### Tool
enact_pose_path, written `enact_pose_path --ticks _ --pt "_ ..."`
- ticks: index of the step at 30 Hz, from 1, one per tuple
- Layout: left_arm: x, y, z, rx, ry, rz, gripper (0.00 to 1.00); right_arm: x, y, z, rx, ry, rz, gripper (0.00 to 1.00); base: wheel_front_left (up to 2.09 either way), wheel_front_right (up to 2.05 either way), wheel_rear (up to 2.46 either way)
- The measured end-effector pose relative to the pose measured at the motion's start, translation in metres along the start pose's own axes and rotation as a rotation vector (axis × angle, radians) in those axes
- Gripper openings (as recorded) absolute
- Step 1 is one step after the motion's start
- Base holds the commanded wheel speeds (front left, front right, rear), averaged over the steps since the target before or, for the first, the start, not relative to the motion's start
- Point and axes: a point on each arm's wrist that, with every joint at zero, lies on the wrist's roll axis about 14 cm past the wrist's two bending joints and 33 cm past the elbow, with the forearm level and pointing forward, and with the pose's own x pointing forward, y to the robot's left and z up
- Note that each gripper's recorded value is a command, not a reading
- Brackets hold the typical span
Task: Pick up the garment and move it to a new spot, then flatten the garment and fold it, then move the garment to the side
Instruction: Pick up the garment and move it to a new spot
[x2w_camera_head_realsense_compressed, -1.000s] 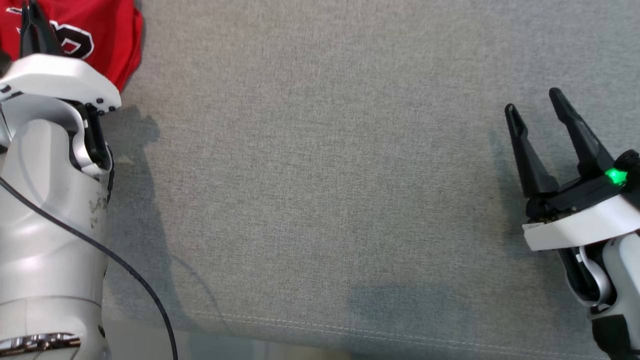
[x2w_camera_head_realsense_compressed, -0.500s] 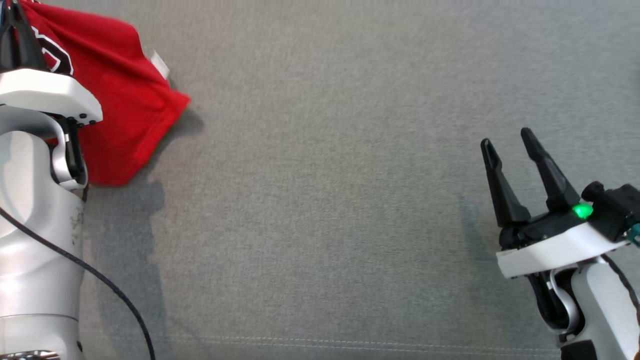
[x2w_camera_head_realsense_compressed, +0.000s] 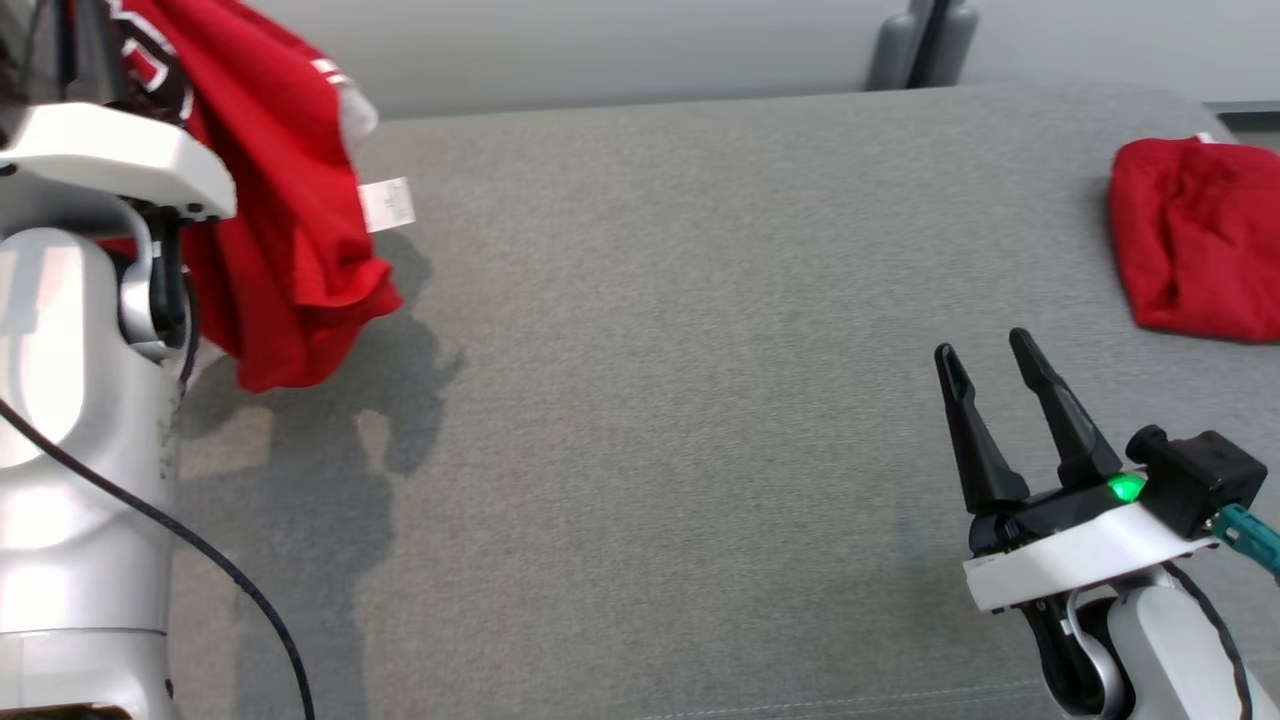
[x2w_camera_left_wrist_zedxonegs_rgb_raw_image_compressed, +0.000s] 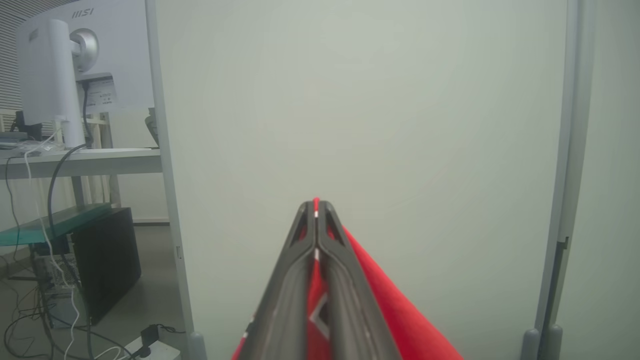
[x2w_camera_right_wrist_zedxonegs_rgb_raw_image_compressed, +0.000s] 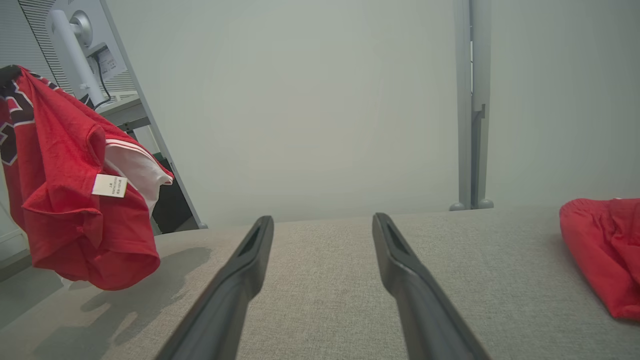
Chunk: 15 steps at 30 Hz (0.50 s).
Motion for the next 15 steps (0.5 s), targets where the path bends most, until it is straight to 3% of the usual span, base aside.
enact_pose_path --ticks 6,15 --pt "0.000 -0.065 0.035 -0.053 -0.074 -0.160 0.00 -0.024 -0.010 0.013 -0.006 -0.026 -0.055 1.00 0.00 0.00 0.00" --pt "-0.027 -0.169 0.041 -0.145 -0.045 -0.402 0.00 -0.052 -0.028 0.027 -0.022 -0.054 -0.134 1.00 0.00 0.00 0.00"
